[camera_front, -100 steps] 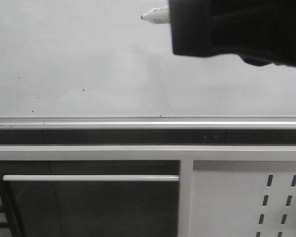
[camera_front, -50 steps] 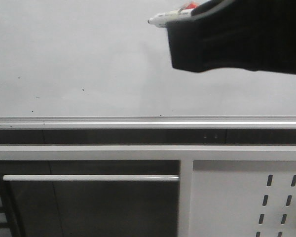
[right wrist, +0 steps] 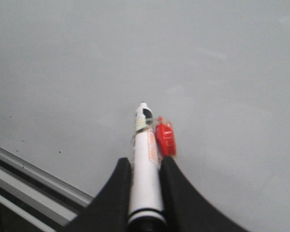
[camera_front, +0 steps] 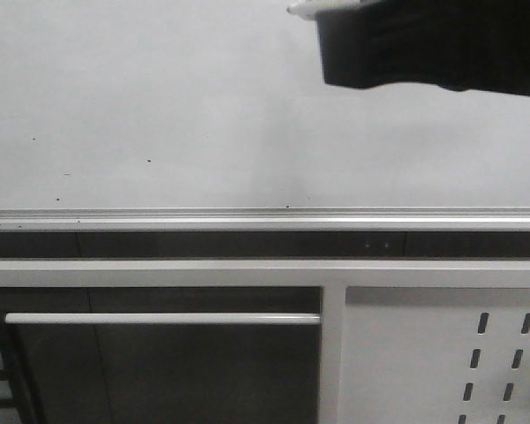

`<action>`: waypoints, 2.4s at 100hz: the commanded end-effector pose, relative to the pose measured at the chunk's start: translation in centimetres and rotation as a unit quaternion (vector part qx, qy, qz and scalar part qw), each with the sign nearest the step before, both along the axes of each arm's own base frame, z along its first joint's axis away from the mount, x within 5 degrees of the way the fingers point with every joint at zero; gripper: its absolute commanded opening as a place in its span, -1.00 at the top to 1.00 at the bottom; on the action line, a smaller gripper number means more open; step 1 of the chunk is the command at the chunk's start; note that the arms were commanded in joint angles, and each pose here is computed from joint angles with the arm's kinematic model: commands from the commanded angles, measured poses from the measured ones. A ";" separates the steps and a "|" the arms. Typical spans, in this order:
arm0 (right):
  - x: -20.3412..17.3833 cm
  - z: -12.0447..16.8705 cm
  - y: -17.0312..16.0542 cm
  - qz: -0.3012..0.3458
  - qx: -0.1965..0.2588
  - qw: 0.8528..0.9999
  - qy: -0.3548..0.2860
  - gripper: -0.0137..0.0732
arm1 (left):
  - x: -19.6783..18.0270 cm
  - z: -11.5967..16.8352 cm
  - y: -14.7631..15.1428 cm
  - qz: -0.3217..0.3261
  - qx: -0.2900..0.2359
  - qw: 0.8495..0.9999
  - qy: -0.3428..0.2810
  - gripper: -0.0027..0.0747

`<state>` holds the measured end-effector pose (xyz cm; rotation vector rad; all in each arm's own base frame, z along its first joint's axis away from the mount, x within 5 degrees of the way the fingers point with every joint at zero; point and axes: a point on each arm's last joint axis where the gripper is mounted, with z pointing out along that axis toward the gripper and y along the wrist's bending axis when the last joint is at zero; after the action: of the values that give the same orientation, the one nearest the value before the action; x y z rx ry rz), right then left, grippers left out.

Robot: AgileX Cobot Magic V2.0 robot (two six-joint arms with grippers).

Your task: Write number 1 on whiteboard

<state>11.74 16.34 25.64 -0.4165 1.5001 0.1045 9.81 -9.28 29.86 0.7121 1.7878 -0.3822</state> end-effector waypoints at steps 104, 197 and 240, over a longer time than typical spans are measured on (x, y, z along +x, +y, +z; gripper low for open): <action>1.9 1.5 -0.7 -0.036 0.012 0.999 -0.020 0.87 | -0.2 1.5 -0.5 -0.028 -0.024 0.999 -0.037 0.98; 1.5 -1.1 -1.2 -0.019 0.001 0.999 0.046 0.87 | -0.3 1.7 -0.7 -0.039 -0.037 0.998 -0.040 0.98; 1.5 -0.7 -1.2 -0.018 -0.001 1.000 0.021 0.87 | -0.3 1.7 -0.7 -0.039 -0.037 0.998 -0.040 0.98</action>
<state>13.07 15.09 23.49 -0.4169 1.6534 0.0959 9.73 -9.57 30.22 0.7385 1.7329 -0.4022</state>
